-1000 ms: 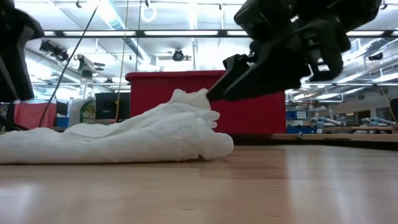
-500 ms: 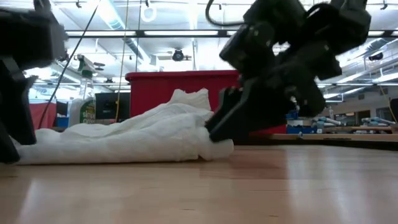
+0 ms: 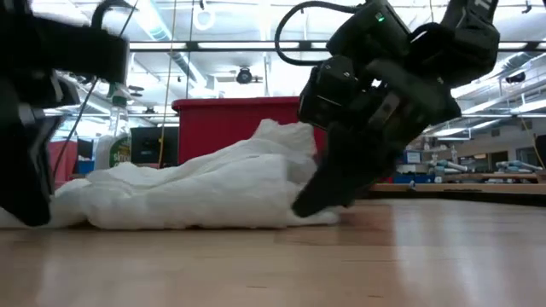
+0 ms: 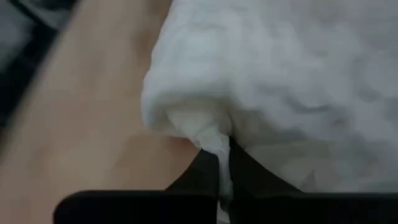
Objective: Fold laundry
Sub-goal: Fold the white dress on the table
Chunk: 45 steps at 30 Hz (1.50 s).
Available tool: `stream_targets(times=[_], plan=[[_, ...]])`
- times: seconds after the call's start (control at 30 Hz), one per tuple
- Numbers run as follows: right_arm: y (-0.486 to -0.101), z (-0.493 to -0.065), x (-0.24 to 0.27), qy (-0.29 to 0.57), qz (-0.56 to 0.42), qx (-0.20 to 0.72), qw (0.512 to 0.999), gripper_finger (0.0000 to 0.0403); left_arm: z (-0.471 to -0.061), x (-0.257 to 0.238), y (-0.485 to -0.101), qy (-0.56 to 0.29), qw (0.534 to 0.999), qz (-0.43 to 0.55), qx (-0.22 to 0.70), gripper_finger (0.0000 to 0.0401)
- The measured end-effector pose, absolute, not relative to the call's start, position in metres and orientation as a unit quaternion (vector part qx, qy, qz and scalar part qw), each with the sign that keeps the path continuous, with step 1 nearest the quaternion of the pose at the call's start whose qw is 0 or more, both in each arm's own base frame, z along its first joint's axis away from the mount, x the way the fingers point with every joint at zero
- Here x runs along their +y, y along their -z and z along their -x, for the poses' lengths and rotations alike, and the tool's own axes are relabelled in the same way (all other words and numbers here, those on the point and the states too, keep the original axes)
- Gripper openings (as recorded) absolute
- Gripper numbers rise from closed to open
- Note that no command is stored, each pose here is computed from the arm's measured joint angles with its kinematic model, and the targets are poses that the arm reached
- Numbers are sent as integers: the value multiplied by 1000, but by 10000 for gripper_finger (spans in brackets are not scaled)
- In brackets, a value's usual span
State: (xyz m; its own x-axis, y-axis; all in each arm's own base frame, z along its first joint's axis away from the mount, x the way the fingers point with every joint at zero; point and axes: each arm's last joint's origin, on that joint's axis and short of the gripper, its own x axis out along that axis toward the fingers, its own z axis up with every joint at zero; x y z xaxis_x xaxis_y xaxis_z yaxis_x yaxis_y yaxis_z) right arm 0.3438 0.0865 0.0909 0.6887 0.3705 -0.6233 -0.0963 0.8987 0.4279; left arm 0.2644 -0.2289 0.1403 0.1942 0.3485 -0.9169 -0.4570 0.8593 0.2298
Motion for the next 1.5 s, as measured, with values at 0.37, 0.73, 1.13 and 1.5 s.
stream_targets(times=[0.37, 0.73, 1.13, 1.5], plan=[[-193, -318, 89, -226, -432, 375, 788, 9, -281, -253, -257, -170, 815, 92, 546, 6], [-232, -290, 38, -74, -430, 349, 829, 7, -289, -184, -324, -268, 797, 75, 536, 5], [-210, -274, 28, 46, -382, 438, 812, 10, -347, -65, -279, -213, 753, 43, 621, 5], [-211, -251, 20, 168, -341, 467, 798, 104, -361, 8, -278, -266, 761, 100, 583, 130]])
